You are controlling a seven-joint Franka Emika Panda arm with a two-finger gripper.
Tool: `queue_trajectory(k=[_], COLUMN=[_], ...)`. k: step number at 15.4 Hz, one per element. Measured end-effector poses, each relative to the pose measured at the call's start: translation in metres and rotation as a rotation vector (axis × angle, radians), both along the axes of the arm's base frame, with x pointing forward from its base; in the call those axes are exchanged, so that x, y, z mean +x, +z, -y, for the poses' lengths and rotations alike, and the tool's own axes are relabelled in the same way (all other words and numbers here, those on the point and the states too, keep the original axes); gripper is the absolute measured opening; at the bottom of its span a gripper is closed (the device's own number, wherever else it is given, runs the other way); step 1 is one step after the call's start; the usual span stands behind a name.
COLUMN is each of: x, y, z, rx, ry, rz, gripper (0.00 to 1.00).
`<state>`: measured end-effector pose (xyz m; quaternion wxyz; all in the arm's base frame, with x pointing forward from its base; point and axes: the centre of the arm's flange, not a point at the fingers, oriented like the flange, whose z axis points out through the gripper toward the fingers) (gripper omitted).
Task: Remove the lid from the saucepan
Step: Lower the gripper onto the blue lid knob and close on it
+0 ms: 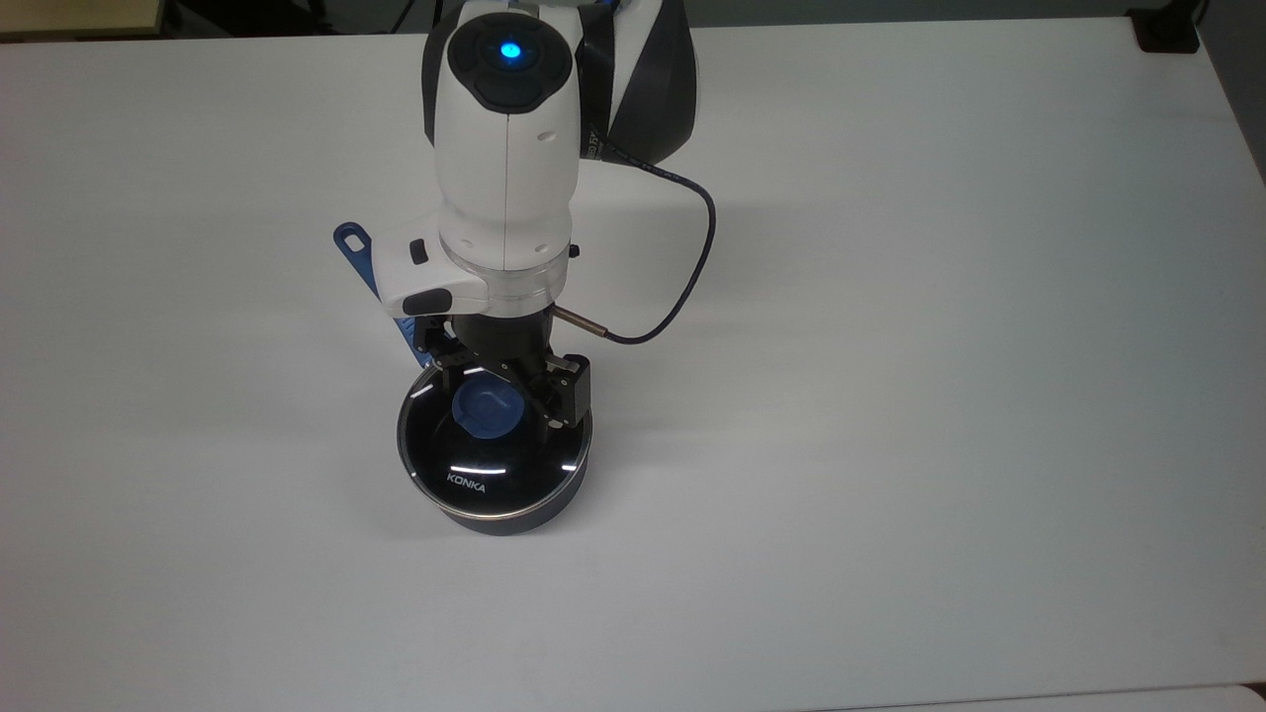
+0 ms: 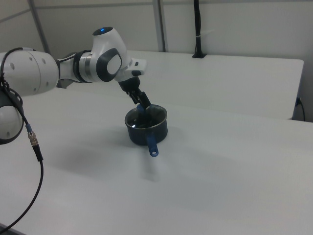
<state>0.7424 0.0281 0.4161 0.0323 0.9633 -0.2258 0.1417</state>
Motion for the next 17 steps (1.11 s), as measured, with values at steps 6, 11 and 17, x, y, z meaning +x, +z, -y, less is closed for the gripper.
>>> queue_trajectory(k=[6, 11, 17], x=[0.0009, 0.0010, 0.0011], y=[-0.0034, -0.0033, -0.0028], z=[0.0008, 0.0009, 0.0014], rx=[-0.027, -0.028, -0.029], ry=[0.009, 0.008, 0.001], rz=[-0.004, -0.004, -0.002], gripper=[0.96, 0.74, 0.66])
